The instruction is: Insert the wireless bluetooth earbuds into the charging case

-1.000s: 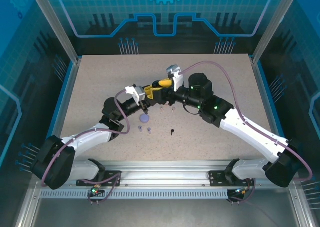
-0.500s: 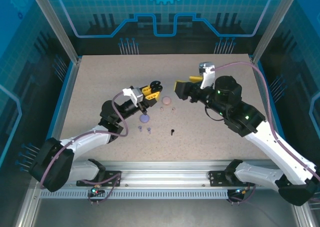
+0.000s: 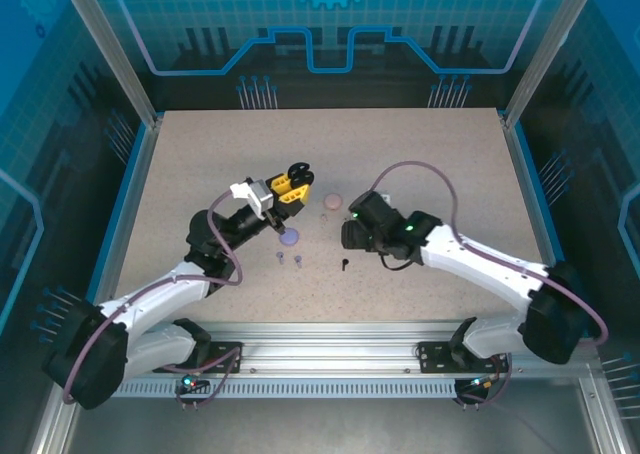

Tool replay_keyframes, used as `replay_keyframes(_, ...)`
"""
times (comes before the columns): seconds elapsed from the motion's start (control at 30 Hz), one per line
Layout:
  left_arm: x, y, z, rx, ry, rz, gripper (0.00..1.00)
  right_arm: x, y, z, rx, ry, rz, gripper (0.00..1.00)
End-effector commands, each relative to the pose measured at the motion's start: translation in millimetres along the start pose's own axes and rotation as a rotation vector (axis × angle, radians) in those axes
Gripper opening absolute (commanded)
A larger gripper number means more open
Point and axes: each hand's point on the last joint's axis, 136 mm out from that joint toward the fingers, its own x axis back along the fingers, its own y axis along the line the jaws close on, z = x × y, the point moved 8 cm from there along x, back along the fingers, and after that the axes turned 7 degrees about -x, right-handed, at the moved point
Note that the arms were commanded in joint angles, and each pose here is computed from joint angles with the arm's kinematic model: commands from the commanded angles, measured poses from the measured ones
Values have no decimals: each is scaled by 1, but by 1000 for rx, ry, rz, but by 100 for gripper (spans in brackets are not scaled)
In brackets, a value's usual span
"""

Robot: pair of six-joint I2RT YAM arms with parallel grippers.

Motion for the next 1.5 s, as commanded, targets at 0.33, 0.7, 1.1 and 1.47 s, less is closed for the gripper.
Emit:
replay_keyframes(0.33, 9, -2, -8, 10, -20, -29, 0, -73, 21, 44, -124, 92, 192, 49)
replay_keyframes(0.7, 10, -3, -6, 15, -25, -28, 0, -93, 26, 50, -136, 100, 252, 41)
replay_keyframes(1.1, 10, -3, -4, 19, -30, -25, 0, -107, 21, 54, -148, 113, 285, 36)
replay_keyframes(1.47, 9, -3, -4, 22, -30, -25, 0, -116, 22, 57, -153, 128, 281, 31)
